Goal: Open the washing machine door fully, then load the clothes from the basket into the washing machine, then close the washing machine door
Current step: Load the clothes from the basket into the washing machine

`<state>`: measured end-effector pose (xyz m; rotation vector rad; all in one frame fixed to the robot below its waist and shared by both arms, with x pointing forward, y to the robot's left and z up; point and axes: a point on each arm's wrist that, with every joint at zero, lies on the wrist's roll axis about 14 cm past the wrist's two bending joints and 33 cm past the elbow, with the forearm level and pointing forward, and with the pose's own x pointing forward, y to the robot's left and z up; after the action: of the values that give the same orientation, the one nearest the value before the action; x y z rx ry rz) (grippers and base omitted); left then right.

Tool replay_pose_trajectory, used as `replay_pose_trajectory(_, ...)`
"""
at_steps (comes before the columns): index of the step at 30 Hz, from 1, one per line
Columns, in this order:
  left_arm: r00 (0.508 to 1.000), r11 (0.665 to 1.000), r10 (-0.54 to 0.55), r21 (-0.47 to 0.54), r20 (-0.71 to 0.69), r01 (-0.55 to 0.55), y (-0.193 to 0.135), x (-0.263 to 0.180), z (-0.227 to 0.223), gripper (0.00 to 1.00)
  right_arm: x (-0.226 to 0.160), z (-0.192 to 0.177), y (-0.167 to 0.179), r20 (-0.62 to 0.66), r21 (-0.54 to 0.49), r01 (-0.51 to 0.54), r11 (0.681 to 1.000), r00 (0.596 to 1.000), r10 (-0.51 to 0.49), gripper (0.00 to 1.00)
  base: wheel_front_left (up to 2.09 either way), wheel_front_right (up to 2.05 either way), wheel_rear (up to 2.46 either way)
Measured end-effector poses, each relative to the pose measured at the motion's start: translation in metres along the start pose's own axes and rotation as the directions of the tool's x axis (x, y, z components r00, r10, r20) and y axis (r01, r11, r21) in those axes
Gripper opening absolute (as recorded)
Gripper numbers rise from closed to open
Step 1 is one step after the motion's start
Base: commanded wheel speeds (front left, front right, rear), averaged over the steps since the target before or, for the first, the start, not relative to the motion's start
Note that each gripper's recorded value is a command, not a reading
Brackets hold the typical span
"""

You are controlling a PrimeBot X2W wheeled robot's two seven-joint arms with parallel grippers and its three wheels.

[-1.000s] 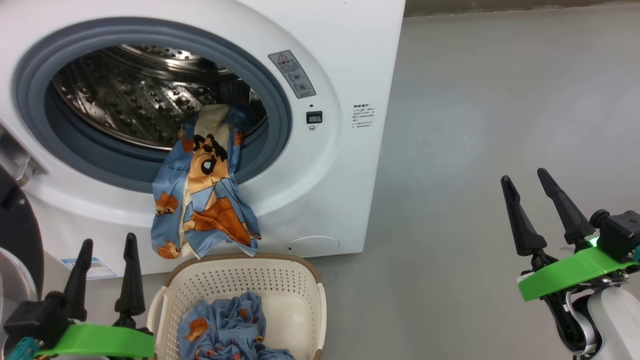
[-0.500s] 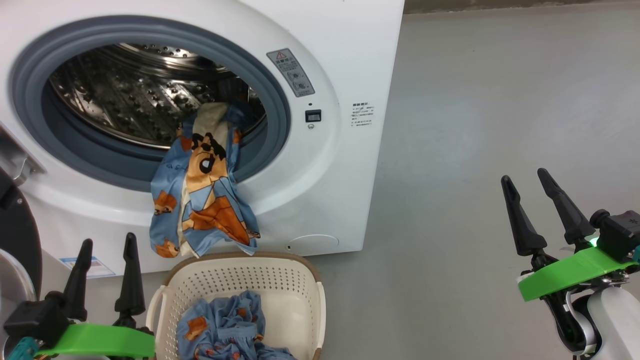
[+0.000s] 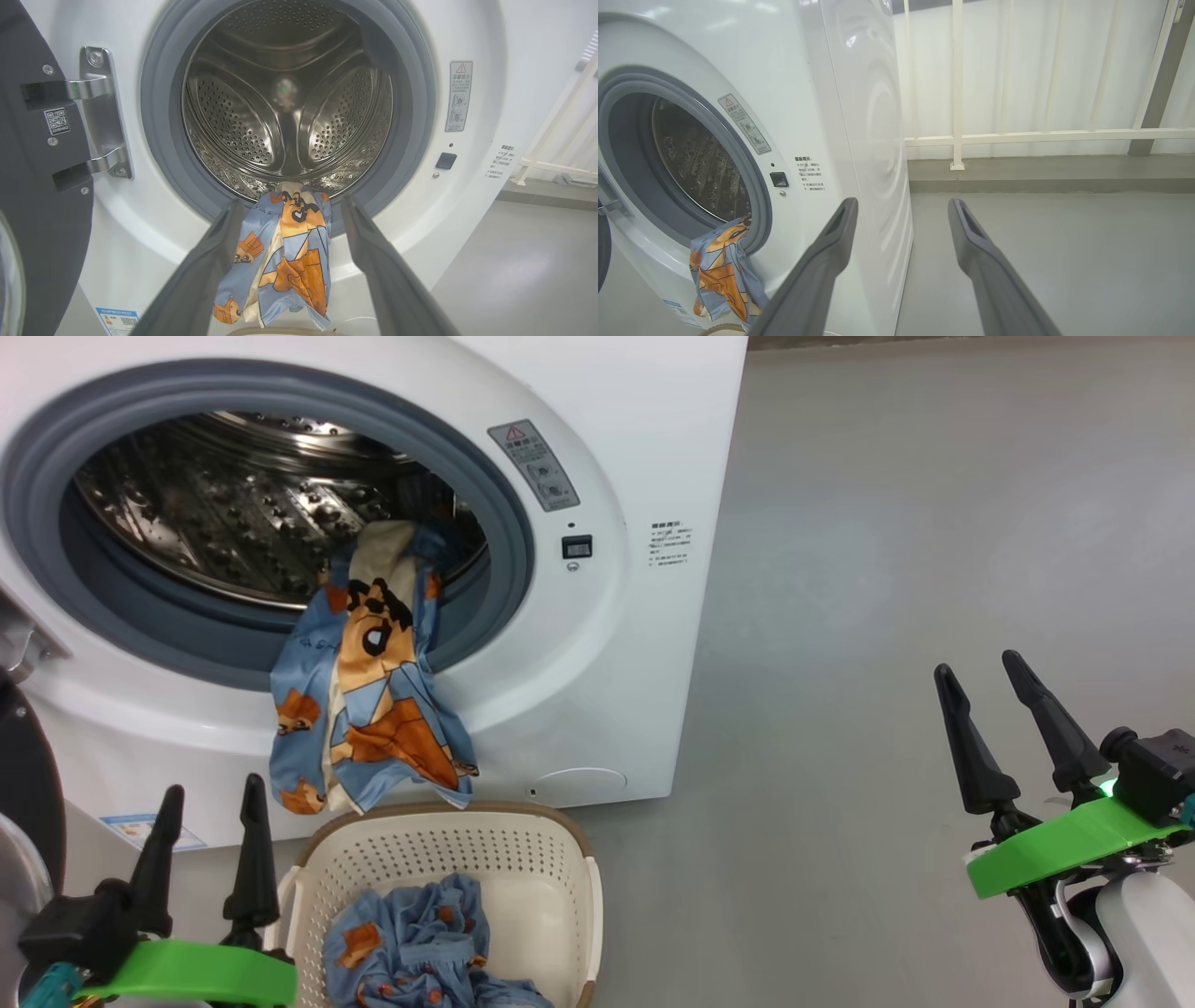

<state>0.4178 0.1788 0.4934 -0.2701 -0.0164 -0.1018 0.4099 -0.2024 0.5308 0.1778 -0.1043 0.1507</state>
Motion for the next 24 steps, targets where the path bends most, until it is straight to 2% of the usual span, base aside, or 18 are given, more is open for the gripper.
replay_pose_trajectory(16,0.981,1.0,0.0,-0.01,-0.196,-0.002,0.0,0.012,-0.058,1.0,-0.004,-0.013,-0.012,-0.035,0.002,0.039,0.999,0.999,-0.038,1.0,0.0,0.0,0.0)
replay_pose_trajectory(24,0.939,1.0,0.02,0.018,-0.342,-0.014,0.011,0.025,-0.103,1.0,-0.002,-0.026,-0.016,-0.064,0.017,0.059,0.998,0.996,-0.058,1.0,0.0,0.0,0.0)
